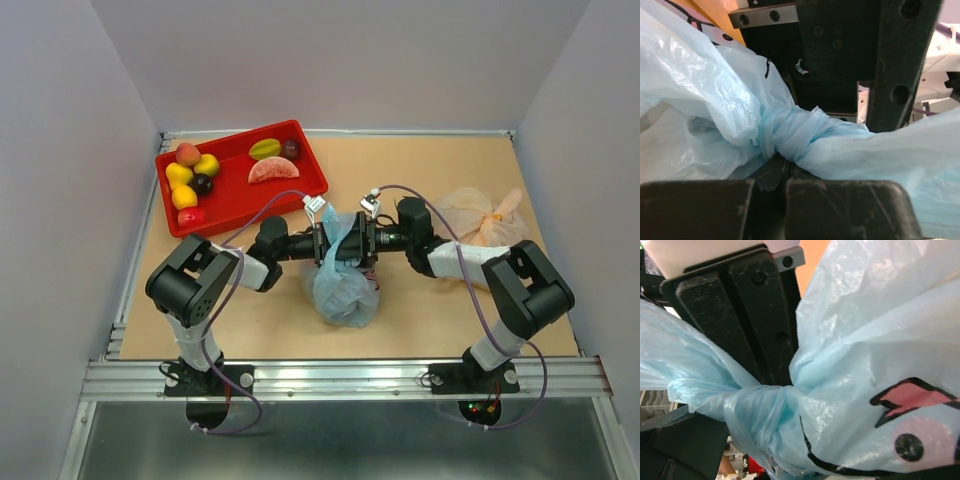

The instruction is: Place the fake fruits into the plastic bag and tie a complex knot

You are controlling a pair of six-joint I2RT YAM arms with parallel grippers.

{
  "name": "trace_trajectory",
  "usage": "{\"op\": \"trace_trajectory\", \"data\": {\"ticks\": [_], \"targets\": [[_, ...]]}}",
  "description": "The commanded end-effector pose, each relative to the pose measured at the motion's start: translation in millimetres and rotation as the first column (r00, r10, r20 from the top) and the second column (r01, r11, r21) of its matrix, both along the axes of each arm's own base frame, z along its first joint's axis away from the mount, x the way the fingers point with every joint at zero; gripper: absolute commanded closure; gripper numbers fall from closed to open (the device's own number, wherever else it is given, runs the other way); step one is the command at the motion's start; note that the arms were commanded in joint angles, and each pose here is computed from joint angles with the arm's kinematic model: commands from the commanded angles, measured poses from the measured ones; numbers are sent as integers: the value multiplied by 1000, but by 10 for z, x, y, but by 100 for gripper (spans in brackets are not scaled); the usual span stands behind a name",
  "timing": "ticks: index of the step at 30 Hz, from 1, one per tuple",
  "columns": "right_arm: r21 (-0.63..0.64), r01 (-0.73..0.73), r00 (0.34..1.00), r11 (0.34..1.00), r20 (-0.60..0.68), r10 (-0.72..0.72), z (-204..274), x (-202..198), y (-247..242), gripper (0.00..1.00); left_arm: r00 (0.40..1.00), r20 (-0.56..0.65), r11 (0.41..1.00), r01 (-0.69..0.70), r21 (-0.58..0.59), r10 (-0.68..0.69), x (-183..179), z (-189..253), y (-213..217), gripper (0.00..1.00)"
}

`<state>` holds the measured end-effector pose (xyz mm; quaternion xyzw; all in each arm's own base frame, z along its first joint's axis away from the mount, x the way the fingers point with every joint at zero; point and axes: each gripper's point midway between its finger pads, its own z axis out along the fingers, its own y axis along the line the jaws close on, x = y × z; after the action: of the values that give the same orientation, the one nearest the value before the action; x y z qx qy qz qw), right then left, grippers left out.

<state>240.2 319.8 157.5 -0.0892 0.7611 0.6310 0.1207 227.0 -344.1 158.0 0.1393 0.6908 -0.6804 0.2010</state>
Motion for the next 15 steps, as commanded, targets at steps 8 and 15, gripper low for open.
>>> {"op": "trace_trajectory", "data": {"ticks": [8,15], "targets": [[107,-31,977,994,213,7,424,118,163,0,989,144,995,-11,-103,25,-24,201,-183,100],[103,-61,985,993,168,43,291,-175,175,0,983,167,970,-37,-238,78,95,584,-206,100]]}}
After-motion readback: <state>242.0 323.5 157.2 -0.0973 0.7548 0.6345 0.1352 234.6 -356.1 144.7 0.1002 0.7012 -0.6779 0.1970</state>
